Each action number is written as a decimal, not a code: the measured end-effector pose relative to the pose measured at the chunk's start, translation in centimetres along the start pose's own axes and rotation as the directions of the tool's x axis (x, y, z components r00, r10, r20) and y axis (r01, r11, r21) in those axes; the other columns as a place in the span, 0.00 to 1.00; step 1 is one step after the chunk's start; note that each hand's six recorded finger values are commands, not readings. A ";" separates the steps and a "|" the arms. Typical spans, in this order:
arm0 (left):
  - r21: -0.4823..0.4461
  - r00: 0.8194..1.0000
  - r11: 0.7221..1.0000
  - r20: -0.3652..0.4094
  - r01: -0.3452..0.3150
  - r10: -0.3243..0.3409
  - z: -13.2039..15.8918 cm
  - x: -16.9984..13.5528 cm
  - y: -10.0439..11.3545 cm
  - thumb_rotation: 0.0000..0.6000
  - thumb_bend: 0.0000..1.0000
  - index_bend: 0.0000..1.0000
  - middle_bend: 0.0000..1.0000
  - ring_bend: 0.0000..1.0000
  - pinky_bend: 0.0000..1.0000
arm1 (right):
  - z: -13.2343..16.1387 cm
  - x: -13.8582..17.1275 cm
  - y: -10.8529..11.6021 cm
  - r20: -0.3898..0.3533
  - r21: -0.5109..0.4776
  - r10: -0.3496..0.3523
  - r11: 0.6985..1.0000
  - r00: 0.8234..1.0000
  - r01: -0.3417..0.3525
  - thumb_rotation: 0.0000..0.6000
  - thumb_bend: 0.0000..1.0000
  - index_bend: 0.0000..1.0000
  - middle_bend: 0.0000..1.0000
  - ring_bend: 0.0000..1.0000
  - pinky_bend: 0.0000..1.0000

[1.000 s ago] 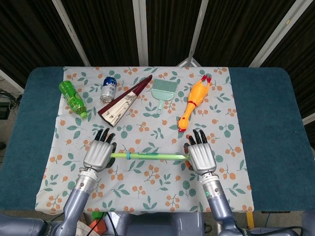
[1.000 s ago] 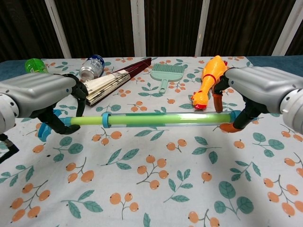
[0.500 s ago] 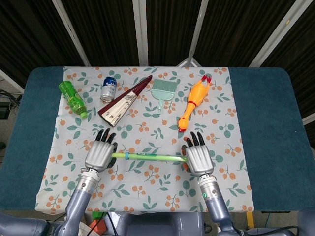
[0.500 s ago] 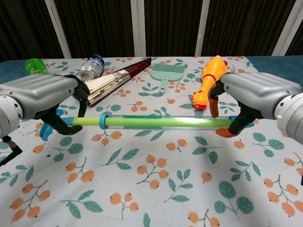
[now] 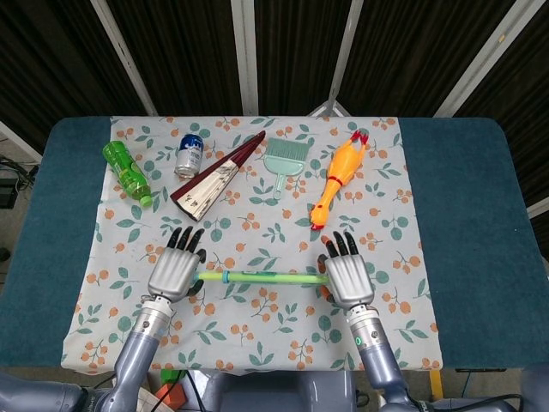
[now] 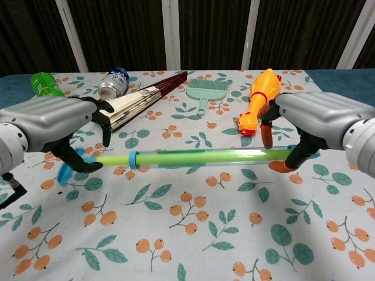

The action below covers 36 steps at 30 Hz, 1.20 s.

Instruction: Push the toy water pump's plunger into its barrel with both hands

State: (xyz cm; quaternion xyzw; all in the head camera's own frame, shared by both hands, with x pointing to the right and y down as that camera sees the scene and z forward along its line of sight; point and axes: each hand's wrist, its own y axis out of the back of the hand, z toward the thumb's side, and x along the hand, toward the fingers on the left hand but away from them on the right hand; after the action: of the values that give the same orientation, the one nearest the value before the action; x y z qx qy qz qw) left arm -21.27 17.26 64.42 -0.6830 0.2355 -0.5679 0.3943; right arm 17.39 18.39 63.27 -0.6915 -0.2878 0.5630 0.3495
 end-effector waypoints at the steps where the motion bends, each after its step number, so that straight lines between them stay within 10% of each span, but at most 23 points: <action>1: 0.001 1.000 1.000 -0.004 0.001 -0.001 -0.3 0.0 0.0 1.00 0.22 0.23 0.01 0.00 0.02 | -0.2 0.0 0.0 0.006 0.006 0.007 1.000 1.000 -0.007 1.00 0.31 0.00 0.00 0.00 0.00; 22: -0.126 0.997 0.989 -0.019 -0.077 0.075 -7.0 -5.3 2.3 1.00 0.21 0.14 0.01 0.00 0.01 | -10.3 3.7 1.8 0.147 -0.001 -0.001 1.000 0.989 0.001 1.00 0.31 0.00 0.00 0.00 0.00; 36: -0.130 0.953 0.953 -0.170 -0.275 0.252 -18.4 -16.4 2.1 1.00 0.20 0.01 0.00 0.00 0.00 | -20.6 14.0 4.8 0.208 0.015 -0.233 0.972 0.950 0.235 1.00 0.31 0.00 0.00 0.00 0.00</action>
State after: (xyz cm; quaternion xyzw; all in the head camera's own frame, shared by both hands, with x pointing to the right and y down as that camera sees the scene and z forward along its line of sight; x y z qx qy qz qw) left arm -42.71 23.67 53.84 -0.6284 0.3966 -0.5406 0.3943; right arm 40.43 23.33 53.87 -0.5914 -0.4056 0.5853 0.3784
